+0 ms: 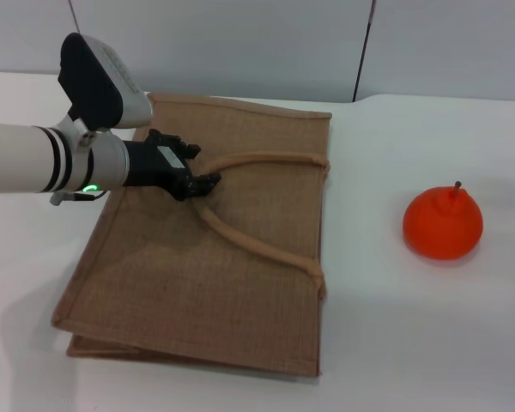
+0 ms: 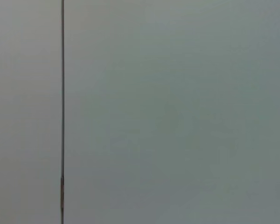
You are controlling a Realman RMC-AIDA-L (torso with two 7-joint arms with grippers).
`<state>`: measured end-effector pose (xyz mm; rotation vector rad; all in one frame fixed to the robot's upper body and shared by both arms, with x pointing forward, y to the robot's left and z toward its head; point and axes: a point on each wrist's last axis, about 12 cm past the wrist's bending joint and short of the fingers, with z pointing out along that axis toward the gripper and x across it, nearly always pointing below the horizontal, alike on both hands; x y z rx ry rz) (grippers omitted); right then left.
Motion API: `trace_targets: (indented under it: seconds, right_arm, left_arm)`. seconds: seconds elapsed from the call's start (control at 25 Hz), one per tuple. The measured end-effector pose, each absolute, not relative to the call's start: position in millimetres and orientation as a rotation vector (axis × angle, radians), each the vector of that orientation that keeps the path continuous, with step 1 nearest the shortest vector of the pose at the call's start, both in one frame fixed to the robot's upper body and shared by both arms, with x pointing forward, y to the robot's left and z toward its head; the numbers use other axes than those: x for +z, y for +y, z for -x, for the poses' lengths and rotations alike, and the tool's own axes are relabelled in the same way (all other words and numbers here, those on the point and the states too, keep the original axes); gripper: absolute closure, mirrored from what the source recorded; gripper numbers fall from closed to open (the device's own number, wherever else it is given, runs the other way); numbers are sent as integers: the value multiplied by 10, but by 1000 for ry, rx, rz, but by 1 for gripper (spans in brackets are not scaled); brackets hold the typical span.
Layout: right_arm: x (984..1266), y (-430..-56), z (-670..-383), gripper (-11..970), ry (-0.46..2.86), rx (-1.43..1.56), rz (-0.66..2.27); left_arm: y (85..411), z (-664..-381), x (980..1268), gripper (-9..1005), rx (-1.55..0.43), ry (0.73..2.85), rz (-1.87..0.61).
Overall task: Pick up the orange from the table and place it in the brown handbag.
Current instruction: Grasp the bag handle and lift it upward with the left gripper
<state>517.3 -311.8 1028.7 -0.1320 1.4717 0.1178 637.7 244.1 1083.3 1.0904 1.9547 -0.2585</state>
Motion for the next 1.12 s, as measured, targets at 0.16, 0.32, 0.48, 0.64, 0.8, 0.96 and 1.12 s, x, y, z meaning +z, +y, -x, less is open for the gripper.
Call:
trace_targets:
  seconds: [0.16, 0.32, 0.48, 0.64, 0.8, 0.96, 1.12]
  right_arm:
    - [10287, -3118, -5173, 66, 1472, 118, 132]
    - [10287, -3118, -5173, 66, 1472, 118, 132]
    - [10287, -3118, -5173, 66, 1472, 118, 132]
    - [10287, -3118, -5173, 66, 1472, 118, 132]
    - [10287, -3118, -5173, 66, 1472, 118, 132]
    - [10287, -3118, -5173, 66, 1472, 118, 132]
    - [10287, -3118, -5173, 66, 1472, 118, 132]
  left_arm:
    - [2441, -6375, 10828, 403, -258, 1954, -1092]
    - [2451, -6384, 10824, 404, -244, 1957, -1082]
    - [2457, -6386, 10814, 406, -235, 1961, -1075]
    - [2472, -6379, 10778, 409, -223, 1975, -1065]
    - [2463, -6377, 10761, 428, -216, 1975, -1073]
    - [2438, -6385, 10760, 519, -225, 1969, -1062]
    - [2440, -6404, 10771, 570, -220, 1965, -1035]
